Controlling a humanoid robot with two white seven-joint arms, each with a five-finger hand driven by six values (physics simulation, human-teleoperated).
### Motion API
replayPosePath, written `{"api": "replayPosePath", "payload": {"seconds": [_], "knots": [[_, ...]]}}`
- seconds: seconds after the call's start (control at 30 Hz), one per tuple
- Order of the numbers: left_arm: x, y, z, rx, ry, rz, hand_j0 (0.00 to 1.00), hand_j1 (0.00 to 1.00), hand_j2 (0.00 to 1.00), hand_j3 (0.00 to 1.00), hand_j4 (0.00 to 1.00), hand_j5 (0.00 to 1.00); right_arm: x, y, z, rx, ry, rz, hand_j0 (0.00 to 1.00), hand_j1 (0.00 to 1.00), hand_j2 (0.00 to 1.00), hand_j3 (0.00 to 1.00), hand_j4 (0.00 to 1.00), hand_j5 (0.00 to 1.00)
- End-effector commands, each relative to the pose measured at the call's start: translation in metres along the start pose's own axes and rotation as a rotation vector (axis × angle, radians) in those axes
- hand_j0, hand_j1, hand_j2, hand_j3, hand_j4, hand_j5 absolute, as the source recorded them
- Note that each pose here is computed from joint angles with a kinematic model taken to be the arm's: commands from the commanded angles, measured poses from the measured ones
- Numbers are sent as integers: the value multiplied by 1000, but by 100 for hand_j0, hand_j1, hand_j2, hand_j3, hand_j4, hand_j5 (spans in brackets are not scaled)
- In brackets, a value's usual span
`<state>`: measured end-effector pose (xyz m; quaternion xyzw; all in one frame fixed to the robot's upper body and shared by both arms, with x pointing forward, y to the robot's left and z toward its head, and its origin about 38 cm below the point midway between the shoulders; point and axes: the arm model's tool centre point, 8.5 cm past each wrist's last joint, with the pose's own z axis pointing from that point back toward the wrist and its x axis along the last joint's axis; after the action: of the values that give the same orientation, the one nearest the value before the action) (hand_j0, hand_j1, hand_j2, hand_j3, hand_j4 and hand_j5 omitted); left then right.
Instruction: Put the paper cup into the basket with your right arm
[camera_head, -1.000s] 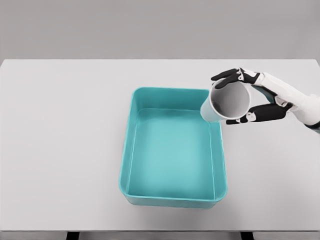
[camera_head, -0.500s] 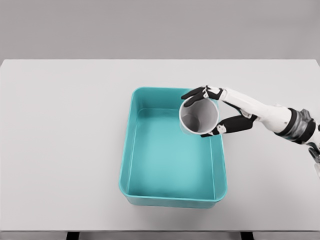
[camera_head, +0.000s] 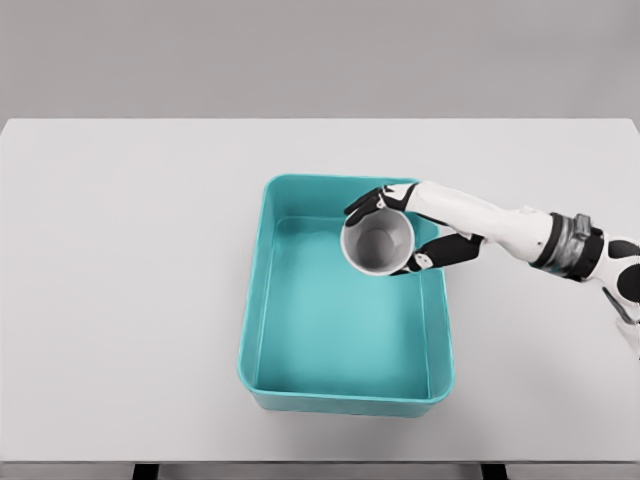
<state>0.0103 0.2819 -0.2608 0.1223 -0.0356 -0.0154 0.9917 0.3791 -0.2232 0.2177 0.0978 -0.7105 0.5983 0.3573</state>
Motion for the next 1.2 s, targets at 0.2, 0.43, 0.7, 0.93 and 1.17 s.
{"api": "replayPosePath", "payload": {"seconds": [0.2, 0.43, 0.7, 0.93, 1.17], "knots": [[0, 0, 0, 0, 0, 0, 100, 100, 100, 100, 100, 100, -2, 12, -17, 52, 34, 32, 70, 70, 70, 70, 70, 70], [1, 0, 0, 0, -2, -1, 100, 100, 100, 100, 100, 100, -5, 12, -23, 107, 174, 130, 70, 70, 70, 70, 70, 70], [0, 0, 0, 0, 0, -1, 100, 100, 100, 100, 100, 100, -11, 24, -46, 166, 277, 192, 68, 68, 68, 68, 68, 68], [0, 0, 0, 0, 0, 0, 100, 100, 100, 100, 100, 100, -10, 31, -52, 190, 271, 202, 100, 100, 100, 100, 100, 100], [0, 0, 0, 0, 0, -1, 100, 100, 100, 100, 100, 100, -7, 30, -52, 189, 241, 211, 100, 100, 100, 100, 100, 100]]}}
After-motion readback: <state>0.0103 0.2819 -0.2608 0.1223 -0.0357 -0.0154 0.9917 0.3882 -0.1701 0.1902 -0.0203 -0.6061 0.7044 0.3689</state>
